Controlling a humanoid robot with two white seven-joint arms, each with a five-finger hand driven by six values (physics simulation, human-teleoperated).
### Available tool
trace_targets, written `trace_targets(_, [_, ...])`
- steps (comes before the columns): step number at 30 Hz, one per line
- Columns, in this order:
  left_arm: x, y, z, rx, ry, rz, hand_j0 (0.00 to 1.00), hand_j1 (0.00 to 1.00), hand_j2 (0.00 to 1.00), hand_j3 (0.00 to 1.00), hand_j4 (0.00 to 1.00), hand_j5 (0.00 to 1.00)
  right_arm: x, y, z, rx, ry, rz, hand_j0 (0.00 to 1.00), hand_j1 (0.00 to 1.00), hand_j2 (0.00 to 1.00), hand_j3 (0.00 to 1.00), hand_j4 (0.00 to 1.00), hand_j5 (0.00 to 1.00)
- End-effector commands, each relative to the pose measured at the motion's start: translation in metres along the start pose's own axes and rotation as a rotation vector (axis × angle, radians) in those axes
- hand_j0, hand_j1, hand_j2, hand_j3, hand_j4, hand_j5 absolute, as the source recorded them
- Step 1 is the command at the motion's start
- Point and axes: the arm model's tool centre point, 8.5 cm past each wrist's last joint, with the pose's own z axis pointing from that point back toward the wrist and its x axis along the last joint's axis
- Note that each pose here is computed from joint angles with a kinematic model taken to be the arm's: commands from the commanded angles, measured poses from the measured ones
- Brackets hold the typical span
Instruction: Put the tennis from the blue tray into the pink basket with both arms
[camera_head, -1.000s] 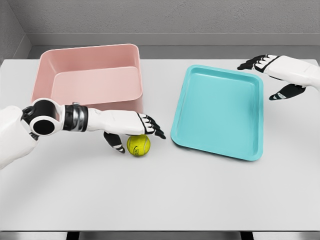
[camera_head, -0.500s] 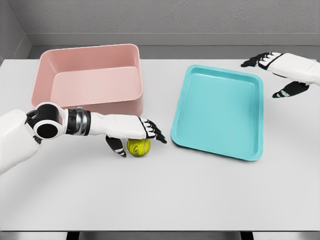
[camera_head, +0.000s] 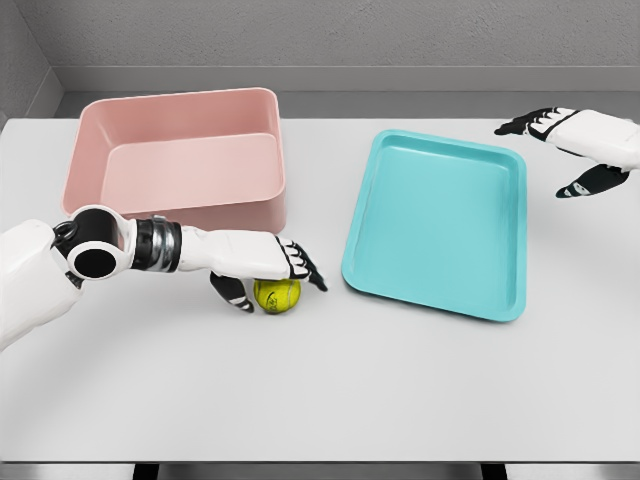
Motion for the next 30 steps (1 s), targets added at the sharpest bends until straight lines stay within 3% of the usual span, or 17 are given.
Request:
trace_targets(1, [0.001,0.000,0.000,0.004,-0.005,0.002,0.85,0.85,0.85,0.85,0.85,0.85,0.000,-0.001,0.000,-0.005,0.000,-0.004,1.00,1.00,1.00,1.00,1.00,1.00])
trace_targets(7, [0.003,-0.002,0.001,0.010,-0.016,0.012,0.54,0.54,0.54,0.54,0.54,0.54,0.001,-0.001,0.000,-0.005,-0.002,-0.004,1.00,1.00,1.00,1.00,1.00,1.00])
trace_targets(9, [0.002,-0.002,0.002,0.011,-0.014,0.013,0.51,0.51,0.51,0.51,0.51,0.51,0.001,-0.001,0.000,-0.005,-0.002,-0.004,1.00,1.00,1.00,1.00,1.00,1.00])
trace_targets(17, [0.003,0.000,0.003,0.018,-0.014,0.011,0.48,0.48,0.48,0.48,0.48,0.48,0.002,-0.001,-0.001,-0.006,-0.006,-0.003,1.00,1.00,1.00,1.00,1.00,1.00])
trace_targets(23, [0.017,0.008,0.007,0.028,-0.042,-0.028,0.46,0.46,0.46,0.46,0.46,0.46,0.002,-0.002,-0.001,-0.007,-0.006,-0.002,1.00,1.00,1.00,1.00,1.00,1.00])
trace_targets(30, [0.018,0.035,0.035,0.088,-0.026,-0.064,0.46,0.46,0.46,0.46,0.46,0.46,0.002,-0.003,-0.001,-0.009,-0.006,-0.001,1.00,1.00,1.00,1.00,1.00,1.00])
